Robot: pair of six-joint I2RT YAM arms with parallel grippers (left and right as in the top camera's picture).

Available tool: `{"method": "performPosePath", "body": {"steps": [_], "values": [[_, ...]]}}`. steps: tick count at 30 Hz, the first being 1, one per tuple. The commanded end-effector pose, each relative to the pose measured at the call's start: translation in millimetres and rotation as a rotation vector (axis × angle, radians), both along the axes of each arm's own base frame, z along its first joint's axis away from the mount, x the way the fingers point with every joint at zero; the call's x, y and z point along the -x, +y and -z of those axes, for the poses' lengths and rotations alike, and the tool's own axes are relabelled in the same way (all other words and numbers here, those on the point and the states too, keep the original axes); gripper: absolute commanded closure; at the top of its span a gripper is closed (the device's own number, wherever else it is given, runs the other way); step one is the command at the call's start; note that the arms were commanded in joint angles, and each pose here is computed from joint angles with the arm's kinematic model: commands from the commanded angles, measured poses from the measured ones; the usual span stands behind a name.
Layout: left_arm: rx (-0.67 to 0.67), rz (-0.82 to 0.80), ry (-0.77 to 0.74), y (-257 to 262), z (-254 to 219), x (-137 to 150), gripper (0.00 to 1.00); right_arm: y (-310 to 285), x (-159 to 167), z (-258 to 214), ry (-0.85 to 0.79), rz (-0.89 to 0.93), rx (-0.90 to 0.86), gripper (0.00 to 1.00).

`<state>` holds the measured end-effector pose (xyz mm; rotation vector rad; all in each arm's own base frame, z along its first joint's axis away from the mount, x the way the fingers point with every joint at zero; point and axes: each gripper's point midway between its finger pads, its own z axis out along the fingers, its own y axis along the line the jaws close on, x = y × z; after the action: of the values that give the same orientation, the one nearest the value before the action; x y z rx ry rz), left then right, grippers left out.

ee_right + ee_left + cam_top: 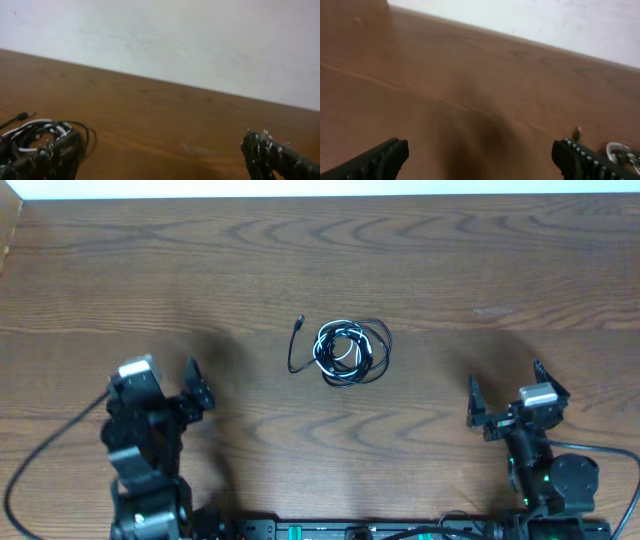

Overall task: Untangle cables
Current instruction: 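Move the left gripper forward and lower it onto the cable bundle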

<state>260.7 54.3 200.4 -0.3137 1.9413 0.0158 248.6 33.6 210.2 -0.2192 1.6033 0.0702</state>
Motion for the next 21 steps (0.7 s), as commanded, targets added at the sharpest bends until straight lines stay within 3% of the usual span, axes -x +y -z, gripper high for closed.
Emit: {"method": "performPosePath", "body": {"steps": [1, 9, 21], "values": [[0.024, 0.045, 0.058, -3, -27, -16, 0.02, 3, -10, -18, 0.049, -0.014, -0.013, 0.01], [0.102, 0.107, 0.204, -12, -49, -30, 0.02, 9, -43, -36, 0.286, -0.047, -0.004, 0.01], [0.128, 0.235, 0.265, -44, -74, -54, 0.02, 54, -83, -53, 0.631, -0.318, -0.045, 0.01]]}}
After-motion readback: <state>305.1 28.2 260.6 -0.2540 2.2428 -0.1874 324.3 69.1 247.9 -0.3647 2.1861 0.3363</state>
